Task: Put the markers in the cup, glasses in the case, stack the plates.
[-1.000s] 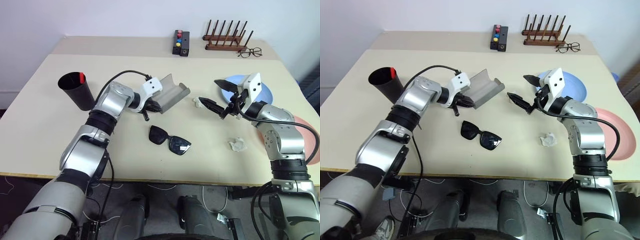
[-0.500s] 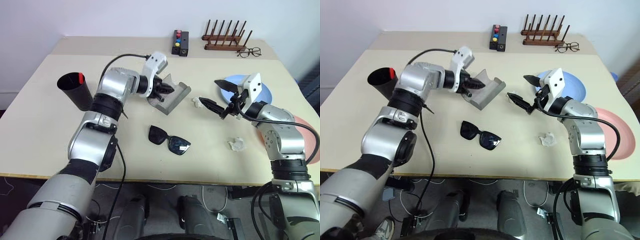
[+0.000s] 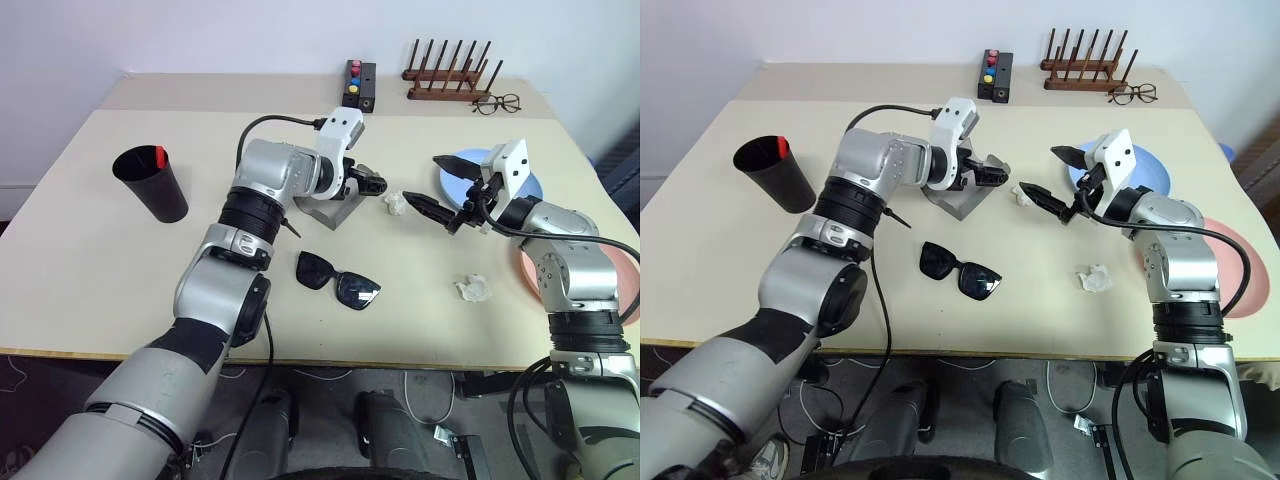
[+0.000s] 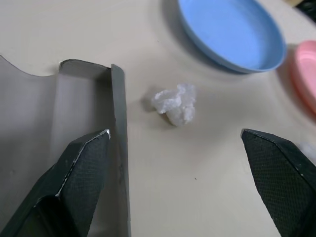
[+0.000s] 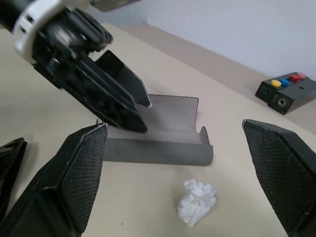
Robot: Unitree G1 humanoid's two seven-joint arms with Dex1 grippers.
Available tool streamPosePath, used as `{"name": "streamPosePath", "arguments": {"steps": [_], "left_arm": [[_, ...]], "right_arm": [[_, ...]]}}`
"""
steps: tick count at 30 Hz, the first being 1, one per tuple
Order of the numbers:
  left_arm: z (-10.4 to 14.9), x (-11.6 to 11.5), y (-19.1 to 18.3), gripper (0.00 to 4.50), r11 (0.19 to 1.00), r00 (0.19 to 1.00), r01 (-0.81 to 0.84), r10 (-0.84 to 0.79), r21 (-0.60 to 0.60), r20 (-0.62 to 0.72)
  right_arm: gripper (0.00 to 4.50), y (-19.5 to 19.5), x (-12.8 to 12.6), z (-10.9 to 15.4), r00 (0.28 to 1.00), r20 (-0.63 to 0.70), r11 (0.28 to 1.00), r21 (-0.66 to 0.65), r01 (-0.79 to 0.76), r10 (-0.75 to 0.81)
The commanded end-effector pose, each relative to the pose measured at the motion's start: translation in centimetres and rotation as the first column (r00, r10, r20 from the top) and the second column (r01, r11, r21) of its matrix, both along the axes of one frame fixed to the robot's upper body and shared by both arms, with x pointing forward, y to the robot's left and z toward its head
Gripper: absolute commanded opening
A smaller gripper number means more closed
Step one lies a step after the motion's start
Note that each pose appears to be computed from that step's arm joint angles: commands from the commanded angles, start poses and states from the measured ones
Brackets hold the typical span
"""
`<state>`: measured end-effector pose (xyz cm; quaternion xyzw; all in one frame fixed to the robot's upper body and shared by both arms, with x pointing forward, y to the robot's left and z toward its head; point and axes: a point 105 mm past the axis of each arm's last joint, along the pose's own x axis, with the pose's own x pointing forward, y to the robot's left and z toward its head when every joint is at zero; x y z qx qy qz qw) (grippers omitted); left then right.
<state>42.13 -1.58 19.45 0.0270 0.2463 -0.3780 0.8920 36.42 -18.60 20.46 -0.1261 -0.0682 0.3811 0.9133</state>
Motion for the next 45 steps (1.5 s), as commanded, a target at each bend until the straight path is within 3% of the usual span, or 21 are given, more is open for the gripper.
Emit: {"name": "streamPosePath", "arguments": {"steps": [1, 13, 16, 23, 24, 32, 39, 45], "left_arm": [[-0.3, 0.2, -0.4, 4.45, 0.997, 0.998, -0.049, 0.047, 0.065, 0.028], [-3.7, 0.5, -0.3, 4.45, 0.949, 0.985, -0.173, 0.173, 0.265, 0.021], [-4.4, 0.3, -0.6, 3.69, 0.948, 0.985, -0.166, 0.174, 0.27, -0.004], [-4.8, 0.1, -0.7, 0.24, 0.951, 0.985, -0.156, 0.169, 0.268, -0.026], [-4.8, 0.1, -0.7, 0.04, 0.951, 0.985, -0.155, 0.168, 0.267, -0.026], [-4.5, 0.2, 0.0, 0.04, 0.952, 0.991, -0.124, 0.132, 0.281, -0.01], [-4.3, 0.2, 1.5, 0.04, 0.954, 0.998, -0.062, 0.061, 0.293, 0.012], [-3.2, 0.3, 5.0, 0.04, 0.945, 0.985, 0.05, -0.101, 0.324, 0.143]], "right_arm": [[4.5, -0.4, -0.1, 1.9, 0.998, 0.068, 1.0, -0.01, 0.002, -0.001], [4.5, -0.7, -0.2, 1.7, 0.997, 0.074, 1.0, -0.002, 0.017, -0.017], [4.5, -0.8, -0.3, 1.7, 0.997, 0.076, 1.0, -0.001, 0.023, -0.023], [4.5, -1.1, -0.5, 1.5, 0.997, 0.07, 1.0, -0.002, 0.028, -0.028], [4.5, -1.1, -0.6, 1.4, 0.997, 0.066, 1.0, -0.003, 0.028, -0.027], [4.5, -2.8, -2.2, -0.7, 1.0, -0.021, 0.993, -0.118, -0.009, 0.006], [4.5, -4.8, -3.9, -0.5, 0.998, -0.057, 0.989, -0.144, -0.022, 0.013], [4.5, -5.8, -5.5, 0.3, 0.997, -0.071, 0.991, -0.133, -0.021, 0.011]]}}
